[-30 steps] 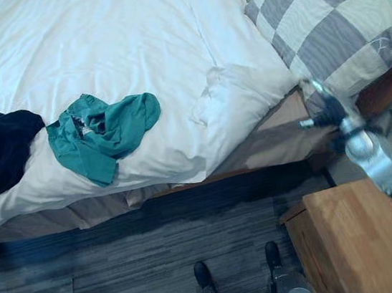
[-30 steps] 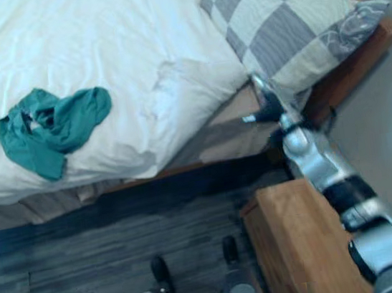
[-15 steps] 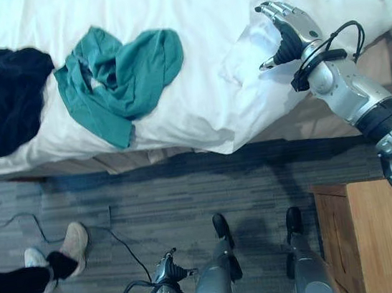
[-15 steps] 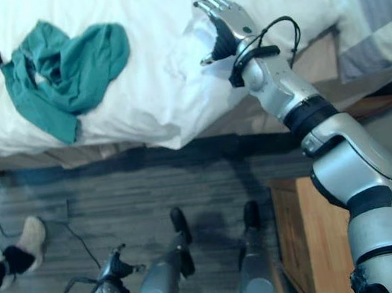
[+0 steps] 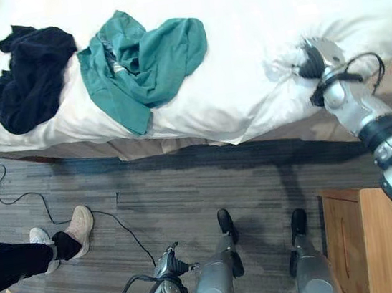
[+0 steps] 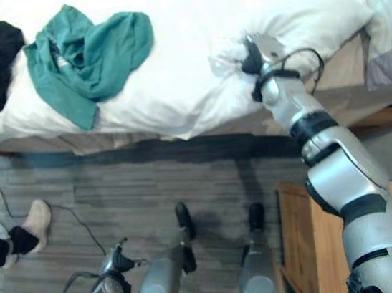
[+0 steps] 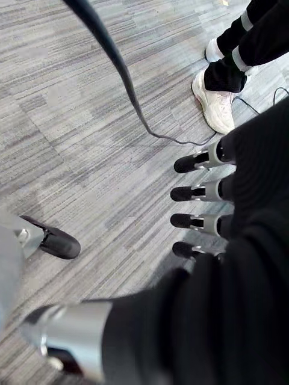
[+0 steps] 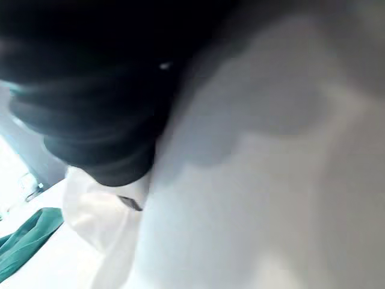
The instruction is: Tidy up the quilt and then pick up the clothes from the bed and put them into the laundry hamper.
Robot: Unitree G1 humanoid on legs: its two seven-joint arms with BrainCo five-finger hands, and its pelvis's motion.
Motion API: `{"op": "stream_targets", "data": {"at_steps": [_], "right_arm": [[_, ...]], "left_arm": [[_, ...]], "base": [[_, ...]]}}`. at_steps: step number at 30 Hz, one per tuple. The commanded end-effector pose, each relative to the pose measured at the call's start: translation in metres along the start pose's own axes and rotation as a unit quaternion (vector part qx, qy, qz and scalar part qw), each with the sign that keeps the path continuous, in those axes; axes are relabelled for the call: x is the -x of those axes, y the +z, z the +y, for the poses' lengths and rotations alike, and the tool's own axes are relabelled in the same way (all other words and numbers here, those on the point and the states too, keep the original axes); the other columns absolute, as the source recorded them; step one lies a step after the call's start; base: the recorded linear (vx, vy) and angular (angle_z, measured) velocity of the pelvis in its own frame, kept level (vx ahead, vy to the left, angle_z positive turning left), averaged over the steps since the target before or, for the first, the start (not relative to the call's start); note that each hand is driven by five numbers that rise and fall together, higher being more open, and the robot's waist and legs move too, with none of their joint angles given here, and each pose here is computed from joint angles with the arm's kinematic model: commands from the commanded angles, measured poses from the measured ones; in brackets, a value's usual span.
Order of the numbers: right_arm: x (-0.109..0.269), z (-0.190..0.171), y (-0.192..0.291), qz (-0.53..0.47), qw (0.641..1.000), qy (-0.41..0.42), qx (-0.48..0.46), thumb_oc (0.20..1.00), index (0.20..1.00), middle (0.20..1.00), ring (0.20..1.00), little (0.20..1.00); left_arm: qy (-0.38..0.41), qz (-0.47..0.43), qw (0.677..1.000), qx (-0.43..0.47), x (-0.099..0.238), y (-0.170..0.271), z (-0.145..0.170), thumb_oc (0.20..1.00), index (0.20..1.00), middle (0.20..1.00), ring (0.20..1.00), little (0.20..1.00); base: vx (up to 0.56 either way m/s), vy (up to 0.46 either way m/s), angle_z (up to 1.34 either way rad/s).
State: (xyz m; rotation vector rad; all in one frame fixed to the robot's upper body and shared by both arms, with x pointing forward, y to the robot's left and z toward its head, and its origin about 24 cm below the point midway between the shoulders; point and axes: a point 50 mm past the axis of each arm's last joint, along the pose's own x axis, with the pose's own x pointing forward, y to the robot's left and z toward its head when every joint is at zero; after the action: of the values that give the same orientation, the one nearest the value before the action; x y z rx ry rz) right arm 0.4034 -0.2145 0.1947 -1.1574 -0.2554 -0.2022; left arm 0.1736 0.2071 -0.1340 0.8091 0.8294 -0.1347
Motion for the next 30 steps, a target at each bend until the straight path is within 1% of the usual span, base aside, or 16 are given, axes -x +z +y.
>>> {"op": "stream_targets", "data": {"at_steps": [1,6,7,8,9,10,12,14,16,17,18,19,20,24,26,30], "right_arm": [[0.024,0.026,-0.036,0.072,0.996,0.032,-0.036,1.000,1.000,1.000,1.000,1.000],[0.118,0.085,-0.092,0.203,0.960,0.049,-0.186,1.000,1.000,1.000,1.000,1.000],[0.175,0.119,-0.119,0.313,0.918,0.069,-0.236,1.000,1.000,1.000,1.000,1.000],[0.175,0.119,-0.119,0.313,0.917,0.069,-0.236,1.000,1.000,1.000,1.000,1.000],[0.225,0.151,-0.131,0.405,0.866,0.106,-0.273,1.000,1.000,1.000,1.000,1.000],[0.225,0.151,-0.131,0.405,0.866,0.106,-0.273,1.000,1.000,1.000,1.000,1.000],[0.292,0.179,-0.143,0.519,0.789,0.146,-0.294,1.000,1.000,1.000,1.000,1.000],[0.311,0.179,-0.151,0.550,0.771,0.146,-0.285,1.000,1.000,1.000,1.000,1.000],[0.312,0.175,-0.154,0.553,0.771,0.131,-0.287,1.000,1.000,1.000,1.000,1.000],[0.296,0.158,-0.162,0.531,0.791,0.092,-0.290,0.379,0.379,0.379,0.379,0.379],[0.280,0.147,-0.163,0.505,0.811,0.070,-0.288,0.200,0.200,0.200,0.200,0.200],[0.280,0.147,-0.163,0.505,0.811,0.070,-0.288,0.200,0.200,0.200,0.200,0.200],[0.235,0.115,-0.159,0.423,0.861,0.016,-0.281,0.200,0.200,0.200,0.200,0.200],[0.170,0.062,-0.139,0.293,0.919,-0.061,-0.257,0.200,0.200,0.200,0.200,0.200],[0.100,0.010,-0.096,0.160,0.942,-0.130,-0.263,0.200,0.200,0.200,0.200,0.200],[0.040,-0.038,-0.043,0.054,0.944,-0.172,-0.275,0.200,0.200,0.200,0.200,0.200]], "left_arm": [[-0.006,0.066,0.998,-0.020,0.005,-0.030,-0.001,1.000,1.000,1.000,1.000,1.000],[-0.008,0.107,0.994,0.000,0.010,-0.045,-0.003,1.000,1.000,1.000,1.000,1.000],[-0.012,0.115,0.993,0.008,0.011,-0.046,-0.007,1.000,1.000,1.000,1.000,1.000],[-0.012,0.115,0.993,0.008,0.011,-0.046,-0.007,1.000,1.000,1.000,1.000,1.000],[-0.019,0.121,0.992,0.004,0.012,-0.047,-0.009,1.000,1.000,1.000,1.000,1.000],[-0.018,0.121,0.992,0.004,0.012,-0.047,-0.009,1.000,1.000,1.000,1.000,1.000],[-0.027,0.123,0.992,-0.003,0.012,-0.049,-0.009,1.000,1.000,1.000,1.000,1.000],[-0.029,0.124,0.992,-0.006,0.013,-0.051,-0.009,1.000,1.000,1.000,1.000,1.000],[-0.028,0.124,0.992,-0.007,0.014,-0.053,-0.009,1.000,1.000,1.000,1.000,1.000],[-0.030,0.129,0.991,-0.005,0.016,-0.057,-0.010,1.000,1.000,1.000,1.000,1.000],[-0.030,0.129,0.991,-0.005,0.016,-0.057,-0.010,1.000,1.000,1.000,1.000,1.000],[-0.030,0.129,0.991,-0.005,0.016,-0.057,-0.010,1.000,1.000,1.000,1.000,1.000],[-0.034,0.134,0.990,-0.009,0.019,-0.060,-0.013,1.000,1.000,1.000,1.000,1.000],[-0.041,0.138,0.990,-0.013,0.021,-0.064,-0.017,1.000,1.000,1.000,1.000,1.000],[-0.036,0.136,0.990,-0.018,0.020,-0.064,-0.014,1.000,1.000,1.000,1.000,1.000],[-0.023,0.109,0.994,-0.013,0.012,-0.049,-0.005,1.000,1.000,1.000,1.000,1.000]], "base": [[0.05,0.073,-0.12],[0.06,0.087,-0.27],[0.06,0.050,-0.39],[0.13,0.087,-0.34],[0.06,0.031,-0.25],[0.09,0.044,-0.22],[0.07,0.032,-0.26],[0.05,0.032,-0.32],[0.02,0.024,-0.29],[-0.01,0.037,-0.18],[-0.01,0.037,-0.08],[-0.03,0.045,-0.10],[-0.03,0.031,-0.05],[-0.02,0.016,-0.01],[-0.09,0.021,0.05],[-0.08,0.005,0.09]]}}
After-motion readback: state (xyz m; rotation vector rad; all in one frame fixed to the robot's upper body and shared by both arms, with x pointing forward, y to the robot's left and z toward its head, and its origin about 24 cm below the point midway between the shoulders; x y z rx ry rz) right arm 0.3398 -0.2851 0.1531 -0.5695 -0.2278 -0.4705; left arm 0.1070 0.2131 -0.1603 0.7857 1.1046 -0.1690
